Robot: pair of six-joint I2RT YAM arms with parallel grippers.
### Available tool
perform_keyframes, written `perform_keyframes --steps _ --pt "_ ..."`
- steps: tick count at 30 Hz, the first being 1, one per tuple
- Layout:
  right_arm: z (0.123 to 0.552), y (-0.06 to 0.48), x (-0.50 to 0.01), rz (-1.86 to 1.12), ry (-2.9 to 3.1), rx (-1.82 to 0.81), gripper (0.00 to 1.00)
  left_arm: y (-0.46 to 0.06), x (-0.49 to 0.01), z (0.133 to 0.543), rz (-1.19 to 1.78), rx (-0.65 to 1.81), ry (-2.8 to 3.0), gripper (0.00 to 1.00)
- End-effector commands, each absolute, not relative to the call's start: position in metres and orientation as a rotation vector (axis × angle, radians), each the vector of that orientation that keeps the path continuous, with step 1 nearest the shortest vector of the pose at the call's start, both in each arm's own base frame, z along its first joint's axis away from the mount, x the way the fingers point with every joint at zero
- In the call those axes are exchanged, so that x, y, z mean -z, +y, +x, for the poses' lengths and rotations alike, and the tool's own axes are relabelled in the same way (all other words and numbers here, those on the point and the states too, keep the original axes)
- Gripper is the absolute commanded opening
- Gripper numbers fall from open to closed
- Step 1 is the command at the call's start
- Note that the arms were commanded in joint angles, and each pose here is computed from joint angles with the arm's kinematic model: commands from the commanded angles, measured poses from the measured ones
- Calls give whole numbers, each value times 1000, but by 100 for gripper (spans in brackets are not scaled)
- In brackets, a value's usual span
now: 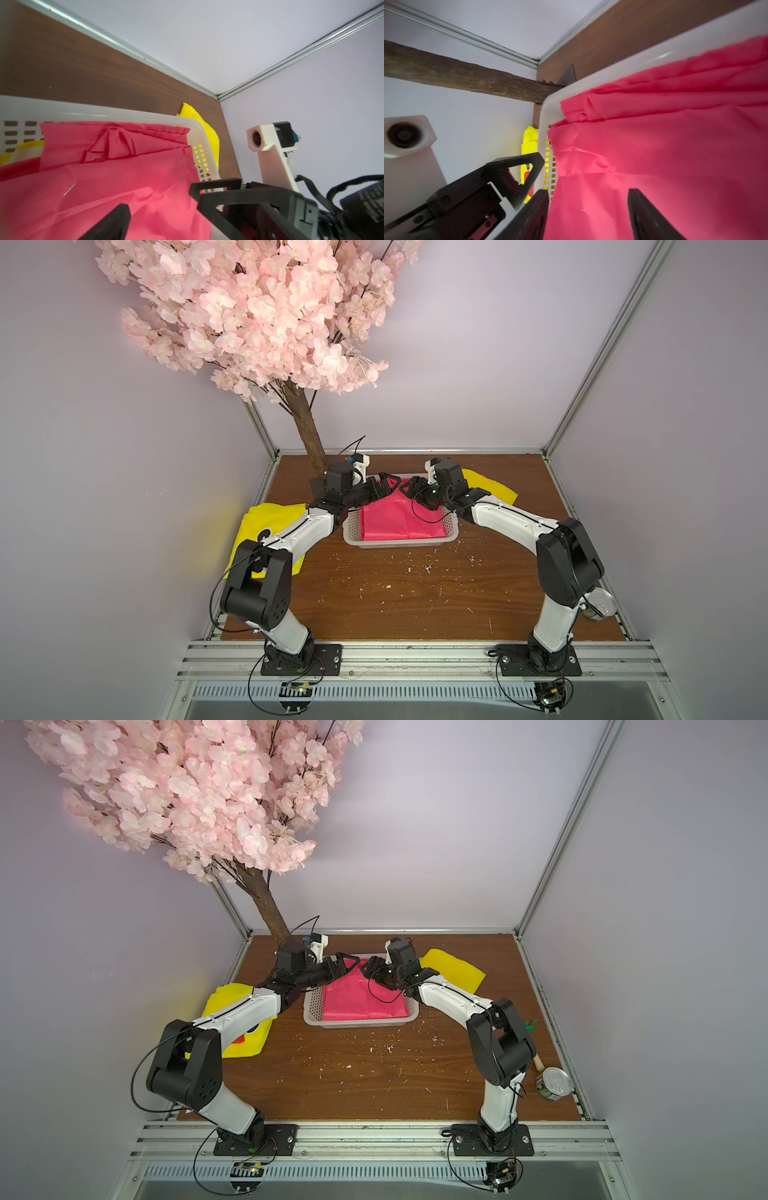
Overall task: Put the folded raincoat in the basket
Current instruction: Place the raincoat in the basket.
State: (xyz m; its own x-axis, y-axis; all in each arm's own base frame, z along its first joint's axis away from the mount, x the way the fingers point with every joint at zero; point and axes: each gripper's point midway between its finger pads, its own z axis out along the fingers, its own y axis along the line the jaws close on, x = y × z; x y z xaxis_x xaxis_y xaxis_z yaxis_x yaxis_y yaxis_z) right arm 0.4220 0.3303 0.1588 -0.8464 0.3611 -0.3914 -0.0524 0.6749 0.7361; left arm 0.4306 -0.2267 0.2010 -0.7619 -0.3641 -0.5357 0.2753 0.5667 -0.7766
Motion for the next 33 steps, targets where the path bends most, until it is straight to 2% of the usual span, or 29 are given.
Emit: perform_keyframes --steps 1,6,12,15,20,24,29,33 --pt "421 317 -136 271 2410 -1046 67 -243 -196 432 -46 1287 2092 99" --pt "422 306 -114 293 2450 -1016 67 -240 -149 430 -119 1276 2159 99" --pt "424 308 -121 270 2442 -1040 67 -229 -119 427 -177 1233 2198 99" --pt "424 312 -135 239 2418 -1070 67 -226 -130 429 -153 1216 2184 99" --pt "417 321 -173 159 2359 -1158 66 -227 -191 430 -61 1188 2113 99" --pt "408 323 -198 117 2325 -1169 66 -232 -227 415 4 1180 2083 99" --pt "395 324 -200 107 2330 -1162 66 -240 -227 386 33 1202 2100 99" --pt "385 323 -183 119 2359 -1144 66 -240 -208 359 10 1247 2114 99"
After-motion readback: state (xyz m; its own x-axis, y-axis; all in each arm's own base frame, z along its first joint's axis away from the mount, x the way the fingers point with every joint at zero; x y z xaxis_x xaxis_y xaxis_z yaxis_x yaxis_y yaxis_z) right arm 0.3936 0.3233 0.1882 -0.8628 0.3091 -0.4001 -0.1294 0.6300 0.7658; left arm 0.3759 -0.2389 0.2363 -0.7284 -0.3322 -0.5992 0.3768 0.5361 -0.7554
